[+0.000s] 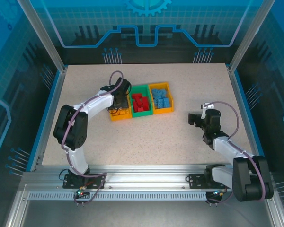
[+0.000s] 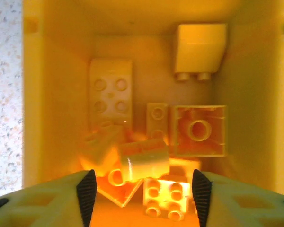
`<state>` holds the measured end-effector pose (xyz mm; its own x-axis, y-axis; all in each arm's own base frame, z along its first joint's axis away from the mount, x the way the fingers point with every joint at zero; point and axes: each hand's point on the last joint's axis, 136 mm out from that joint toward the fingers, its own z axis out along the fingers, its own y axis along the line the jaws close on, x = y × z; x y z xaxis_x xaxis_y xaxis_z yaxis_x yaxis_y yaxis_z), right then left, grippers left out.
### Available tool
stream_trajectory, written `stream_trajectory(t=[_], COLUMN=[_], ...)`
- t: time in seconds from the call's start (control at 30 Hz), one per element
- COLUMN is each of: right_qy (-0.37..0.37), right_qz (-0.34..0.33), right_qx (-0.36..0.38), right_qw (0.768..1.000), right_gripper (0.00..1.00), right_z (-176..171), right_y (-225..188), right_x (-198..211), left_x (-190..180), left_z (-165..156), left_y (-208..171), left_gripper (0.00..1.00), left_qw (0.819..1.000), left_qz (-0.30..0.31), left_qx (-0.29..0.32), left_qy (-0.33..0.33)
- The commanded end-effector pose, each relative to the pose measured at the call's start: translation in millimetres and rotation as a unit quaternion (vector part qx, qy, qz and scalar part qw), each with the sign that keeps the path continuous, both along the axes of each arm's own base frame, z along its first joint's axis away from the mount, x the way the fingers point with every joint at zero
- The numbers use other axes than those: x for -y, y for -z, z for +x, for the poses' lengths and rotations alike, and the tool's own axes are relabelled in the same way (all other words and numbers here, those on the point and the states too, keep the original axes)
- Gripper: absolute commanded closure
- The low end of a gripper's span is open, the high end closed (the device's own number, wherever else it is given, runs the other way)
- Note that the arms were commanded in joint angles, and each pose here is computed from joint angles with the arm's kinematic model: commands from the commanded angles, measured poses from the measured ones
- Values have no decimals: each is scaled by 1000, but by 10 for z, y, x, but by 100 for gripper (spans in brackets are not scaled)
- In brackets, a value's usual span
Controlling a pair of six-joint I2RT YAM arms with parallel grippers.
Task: Sort the legos into containers by color
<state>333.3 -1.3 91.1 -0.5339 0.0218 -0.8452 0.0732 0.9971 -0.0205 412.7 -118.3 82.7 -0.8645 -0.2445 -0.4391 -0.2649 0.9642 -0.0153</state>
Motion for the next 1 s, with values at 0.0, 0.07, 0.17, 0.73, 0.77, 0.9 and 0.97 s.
stream_trajectory(t=[0.0, 0.07, 0.17, 0.73, 0.77, 0.9, 0.97], right_qy=[2, -3, 0, -91, -92, -93, -93], right_qz=[-21, -25, -19, -20, -19, -17, -18], right_qx=[73, 89, 106, 81, 79, 79, 80], right_qw=[997, 996, 994, 992, 992, 992, 992], right_gripper=[0, 0, 0, 0, 0, 0, 0], right_z=[155, 180, 251, 638, 640, 636, 640], right_y=[-280, -312, -339, -27, -25, -21, -27], right_x=[20, 11, 35, -293, -293, -297, -294], left_x=[35, 4, -106, -1141, -1190, -1431, -1490], left_z=[99, 32, -92, -374, -362, -286, -287], left_y=[-190, -295, -490, -706, -667, -586, -525], left_gripper=[15, 1, 1, 1, 1, 1, 1], left_qw=[999, 998, 996, 974, 972, 961, 956], left_qz=[-28, -35, -30, 88, 98, 134, 149], left_qx=[32, 52, 87, 208, 214, 241, 253], left_qy=[5, 3, -1, -22, -21, -33, -25])
